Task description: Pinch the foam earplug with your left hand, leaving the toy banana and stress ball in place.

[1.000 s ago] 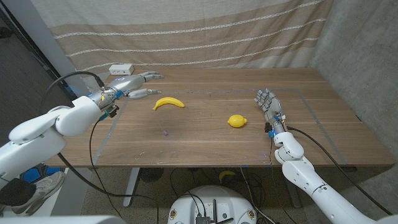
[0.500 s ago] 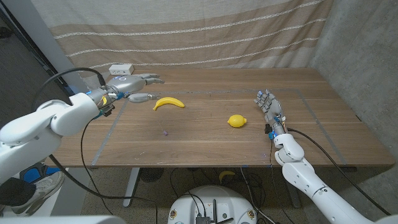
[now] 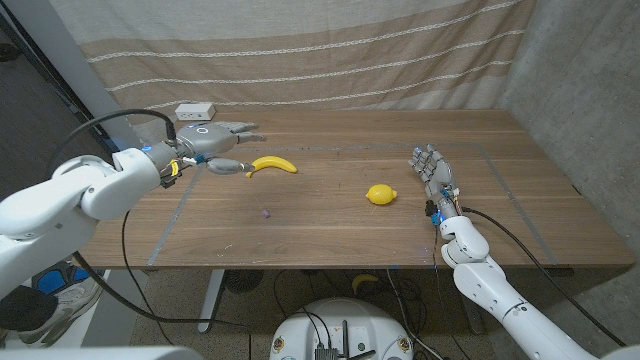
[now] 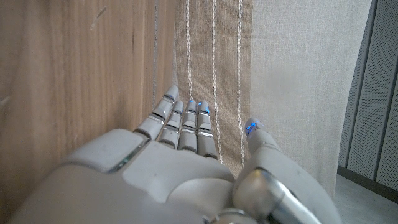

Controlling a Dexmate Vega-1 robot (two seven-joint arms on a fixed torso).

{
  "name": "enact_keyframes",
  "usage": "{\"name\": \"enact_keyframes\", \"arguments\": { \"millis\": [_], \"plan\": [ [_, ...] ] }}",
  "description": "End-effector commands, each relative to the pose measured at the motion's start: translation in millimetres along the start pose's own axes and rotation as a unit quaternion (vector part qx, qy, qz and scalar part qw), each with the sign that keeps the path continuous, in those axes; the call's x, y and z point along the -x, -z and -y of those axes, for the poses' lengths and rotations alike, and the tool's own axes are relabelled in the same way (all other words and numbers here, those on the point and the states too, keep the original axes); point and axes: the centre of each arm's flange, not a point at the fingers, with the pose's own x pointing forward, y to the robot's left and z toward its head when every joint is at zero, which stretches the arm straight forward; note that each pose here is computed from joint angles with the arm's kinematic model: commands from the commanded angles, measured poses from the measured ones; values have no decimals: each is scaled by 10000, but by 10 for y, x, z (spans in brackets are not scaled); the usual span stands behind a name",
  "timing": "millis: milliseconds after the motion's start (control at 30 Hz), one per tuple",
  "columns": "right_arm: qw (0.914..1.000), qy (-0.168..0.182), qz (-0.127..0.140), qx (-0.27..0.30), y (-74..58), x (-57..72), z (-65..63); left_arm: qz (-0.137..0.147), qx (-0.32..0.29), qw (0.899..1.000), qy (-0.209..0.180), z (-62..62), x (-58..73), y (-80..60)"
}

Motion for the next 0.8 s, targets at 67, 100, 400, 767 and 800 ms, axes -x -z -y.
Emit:
{"name": "enact_keyframes", "arguments": {
  "millis": [67,100,400,767,800],
  "plan": [
    [10000,39,26,-35,10,40,1,-177,-802,9958,411,-48,-10,-119],
    [10000,39,27,-38,11,43,2,-188,-853,9952,442,-49,-14,-126],
    [10000,48,27,-43,15,61,10,-98,-1357,9871,846,-52,-80,-185],
    [10000,43,36,-67,15,97,26,-159,-1592,9834,861,14,-80,-264],
    [10000,39,39,-67,15,101,28,-175,-1673,9823,820,23,-75,-278]
  ]
}}
